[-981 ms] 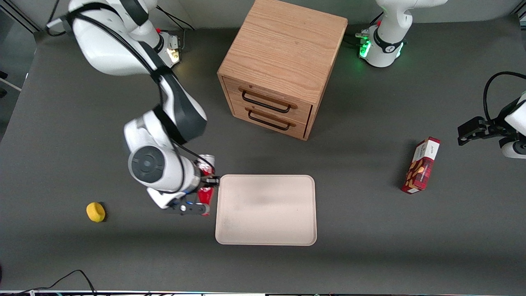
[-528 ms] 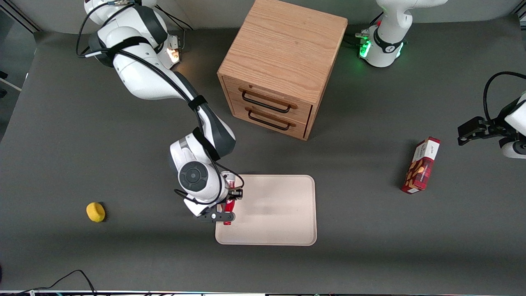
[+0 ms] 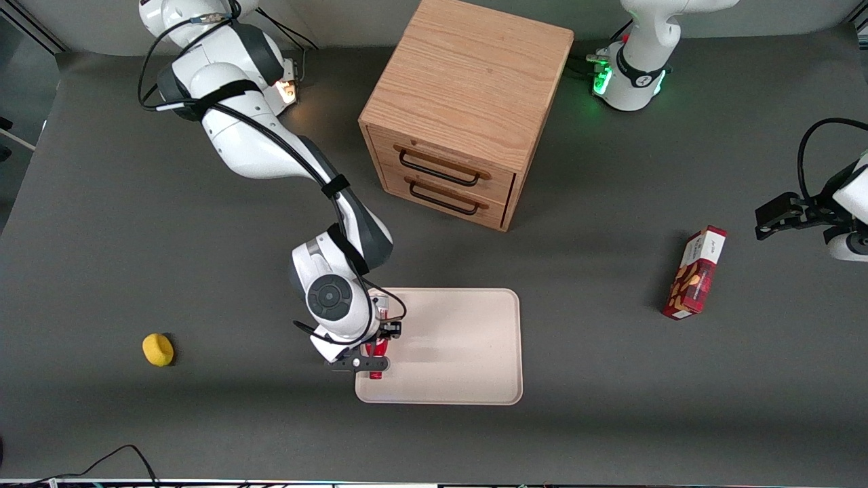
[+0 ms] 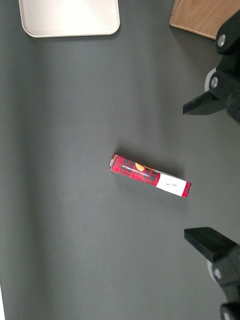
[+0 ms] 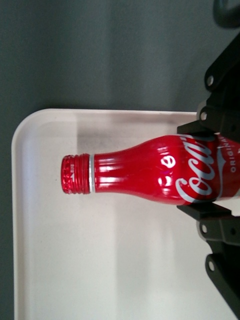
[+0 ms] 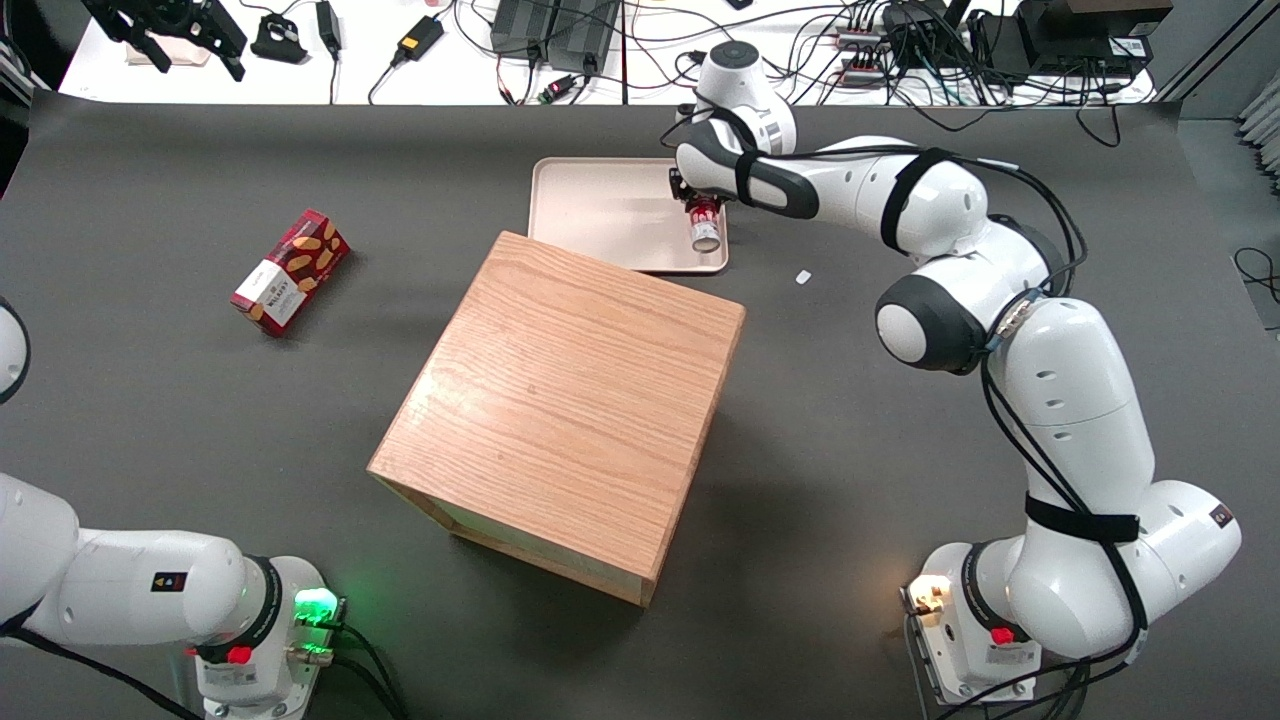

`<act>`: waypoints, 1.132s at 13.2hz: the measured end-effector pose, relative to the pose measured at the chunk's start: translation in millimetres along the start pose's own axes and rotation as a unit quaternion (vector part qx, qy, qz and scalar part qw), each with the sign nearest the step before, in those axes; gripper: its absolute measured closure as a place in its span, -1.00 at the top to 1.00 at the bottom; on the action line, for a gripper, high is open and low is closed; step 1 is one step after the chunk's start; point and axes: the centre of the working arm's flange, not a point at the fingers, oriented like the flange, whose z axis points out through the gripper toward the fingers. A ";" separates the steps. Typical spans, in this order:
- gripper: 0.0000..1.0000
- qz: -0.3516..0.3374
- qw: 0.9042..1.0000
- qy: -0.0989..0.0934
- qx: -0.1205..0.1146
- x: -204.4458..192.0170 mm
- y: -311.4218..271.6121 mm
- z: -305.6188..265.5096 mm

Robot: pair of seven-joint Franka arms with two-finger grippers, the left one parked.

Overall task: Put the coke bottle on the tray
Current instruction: 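Carry the upright bottle over the cream tray with the right gripper, then lower the bottle onto the tray and open the right gripper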

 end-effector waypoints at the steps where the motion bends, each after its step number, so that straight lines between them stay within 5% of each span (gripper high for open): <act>1: 0.12 -0.001 1.000 0.002 0.000 -0.4 -0.6 5.1; 4: 0.12 -0.009 1.000 0.006 -0.008 -1.9 -2.7 12.6; 9: 1.00 -0.009 1.000 0.018 -0.005 3.4 -3.5 2.6; 15: 1.00 -0.009 1.000 0.019 -0.005 3.7 -4.1 1.4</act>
